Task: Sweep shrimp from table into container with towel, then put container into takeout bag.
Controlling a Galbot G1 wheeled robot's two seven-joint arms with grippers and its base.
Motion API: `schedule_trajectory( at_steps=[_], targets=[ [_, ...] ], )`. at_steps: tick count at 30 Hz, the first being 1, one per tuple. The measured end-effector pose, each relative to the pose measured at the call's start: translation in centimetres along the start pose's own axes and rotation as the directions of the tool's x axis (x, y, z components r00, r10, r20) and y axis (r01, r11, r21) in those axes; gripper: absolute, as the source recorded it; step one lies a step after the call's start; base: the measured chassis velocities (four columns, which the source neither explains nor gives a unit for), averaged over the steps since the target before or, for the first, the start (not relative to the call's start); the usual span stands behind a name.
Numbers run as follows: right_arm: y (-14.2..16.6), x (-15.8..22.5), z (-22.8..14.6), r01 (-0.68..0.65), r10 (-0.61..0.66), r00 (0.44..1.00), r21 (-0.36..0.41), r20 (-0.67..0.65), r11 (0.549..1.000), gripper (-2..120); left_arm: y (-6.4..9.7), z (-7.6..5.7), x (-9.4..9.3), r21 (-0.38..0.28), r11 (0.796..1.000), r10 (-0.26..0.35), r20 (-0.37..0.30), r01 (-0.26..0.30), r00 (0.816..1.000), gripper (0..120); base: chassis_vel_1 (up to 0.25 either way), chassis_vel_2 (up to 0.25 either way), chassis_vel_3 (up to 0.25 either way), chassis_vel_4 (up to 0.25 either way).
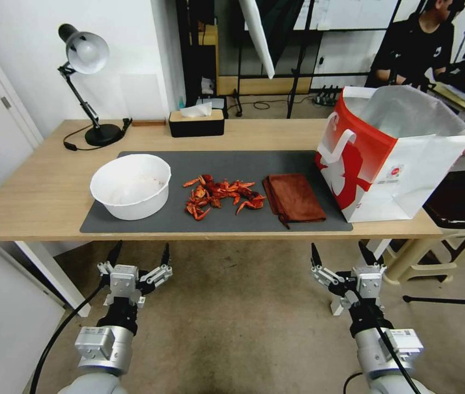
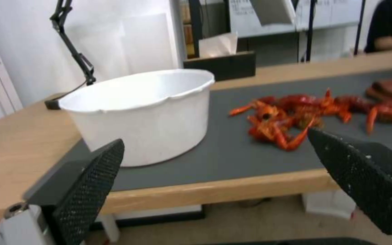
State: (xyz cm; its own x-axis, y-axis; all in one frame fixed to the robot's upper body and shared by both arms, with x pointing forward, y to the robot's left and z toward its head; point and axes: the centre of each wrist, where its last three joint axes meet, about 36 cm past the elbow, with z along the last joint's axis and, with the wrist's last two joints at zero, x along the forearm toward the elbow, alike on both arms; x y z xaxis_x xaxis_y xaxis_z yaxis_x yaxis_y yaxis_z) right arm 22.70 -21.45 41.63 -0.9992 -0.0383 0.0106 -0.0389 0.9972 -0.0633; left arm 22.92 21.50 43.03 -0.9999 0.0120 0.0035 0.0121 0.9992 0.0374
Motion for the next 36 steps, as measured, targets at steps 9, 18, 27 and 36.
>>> schedule_trajectory(
  at_steps=[9, 18, 27, 36],
  targets=[
    [2.5, 0.2, 3.9, 0.045, -0.045, 0.999, -0.012, 0.024, 0.999, 100, -4.1, 2.3, -0.2, 0.183, 0.98, -0.085, 0.048, 0.075, 0.995, 100, 0.0, 0.0, 0.0, 0.0],
    [1.6, -0.4, 3.6, 0.037, -0.037, 0.998, 0.001, 0.041, 0.999, 100, -3.5, 2.4, -0.3, 0.18, 0.981, -0.081, 0.053, 0.071, 0.995, 100, 0.0, 0.0, 0.0, 0.0],
    [1.0, -0.6, 3.2, 0.03, -0.031, 0.998, 0.007, 0.048, 1.0, 100, -3.2, 2.4, -0.2, 0.178, 0.982, -0.073, 0.057, 0.062, 0.996, 100, 0.0, 0.0, 0.0, 0.0],
    [0.6, -0.7, 3.3, 0.03, -0.03, 0.999, 0.012, 0.044, 0.999, 100, -2.3, 2.4, -0.7, 0.177, 0.982, -0.075, 0.07, 0.062, 0.995, 100, 0.0, 0.0, 0.0, 0.0]
  ],
)
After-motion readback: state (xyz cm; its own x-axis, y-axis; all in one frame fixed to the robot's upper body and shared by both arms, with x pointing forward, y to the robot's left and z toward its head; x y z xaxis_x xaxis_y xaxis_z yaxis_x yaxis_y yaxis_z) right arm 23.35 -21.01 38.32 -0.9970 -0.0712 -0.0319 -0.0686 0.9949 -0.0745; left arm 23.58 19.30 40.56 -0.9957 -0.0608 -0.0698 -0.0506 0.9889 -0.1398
